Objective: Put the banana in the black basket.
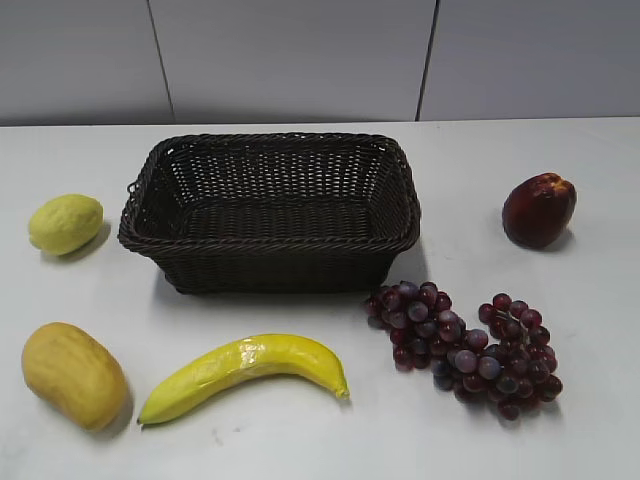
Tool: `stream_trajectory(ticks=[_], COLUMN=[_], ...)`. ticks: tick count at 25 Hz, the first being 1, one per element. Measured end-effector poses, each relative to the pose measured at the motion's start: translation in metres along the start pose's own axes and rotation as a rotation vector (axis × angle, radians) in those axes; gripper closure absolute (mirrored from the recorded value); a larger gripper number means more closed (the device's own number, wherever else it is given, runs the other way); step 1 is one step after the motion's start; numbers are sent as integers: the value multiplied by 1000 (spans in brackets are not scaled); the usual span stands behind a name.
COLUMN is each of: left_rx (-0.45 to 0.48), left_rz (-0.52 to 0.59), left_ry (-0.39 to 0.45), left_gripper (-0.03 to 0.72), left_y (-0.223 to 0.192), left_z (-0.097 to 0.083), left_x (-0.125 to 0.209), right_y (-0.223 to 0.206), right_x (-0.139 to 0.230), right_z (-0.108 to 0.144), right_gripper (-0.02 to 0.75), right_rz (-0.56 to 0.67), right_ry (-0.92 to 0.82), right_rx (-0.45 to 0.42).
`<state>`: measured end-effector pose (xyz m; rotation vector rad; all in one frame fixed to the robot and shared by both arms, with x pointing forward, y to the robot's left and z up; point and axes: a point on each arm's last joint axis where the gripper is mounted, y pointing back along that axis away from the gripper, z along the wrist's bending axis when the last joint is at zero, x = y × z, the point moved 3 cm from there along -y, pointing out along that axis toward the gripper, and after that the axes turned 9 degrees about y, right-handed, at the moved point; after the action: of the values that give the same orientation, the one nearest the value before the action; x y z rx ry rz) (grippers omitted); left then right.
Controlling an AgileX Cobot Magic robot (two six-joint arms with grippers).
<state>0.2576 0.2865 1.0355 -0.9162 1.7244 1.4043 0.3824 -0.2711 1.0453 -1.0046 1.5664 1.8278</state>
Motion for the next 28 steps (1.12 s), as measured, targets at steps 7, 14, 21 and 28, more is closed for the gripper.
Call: stream_trajectory(ticks=[7,14,21,28], left_rx=[0,0,0,0], left_rz=[0,0,0,0], left_ry=[0,0,0,0], left_gripper=[436,444,446,446], left_y=[0,0,0,0], left_z=[0,0,0,0], left_x=[0,0,0,0], right_y=[-60,-96,-118,-140], right_x=[-15,-43,-49,-31], right_z=[12,56,139,203], right_gripper=[167,167,167,167], right_rz=[337,421,474,545], right_ry=[34,184,386,578], right_rx=[-182,-335,-522,-611])
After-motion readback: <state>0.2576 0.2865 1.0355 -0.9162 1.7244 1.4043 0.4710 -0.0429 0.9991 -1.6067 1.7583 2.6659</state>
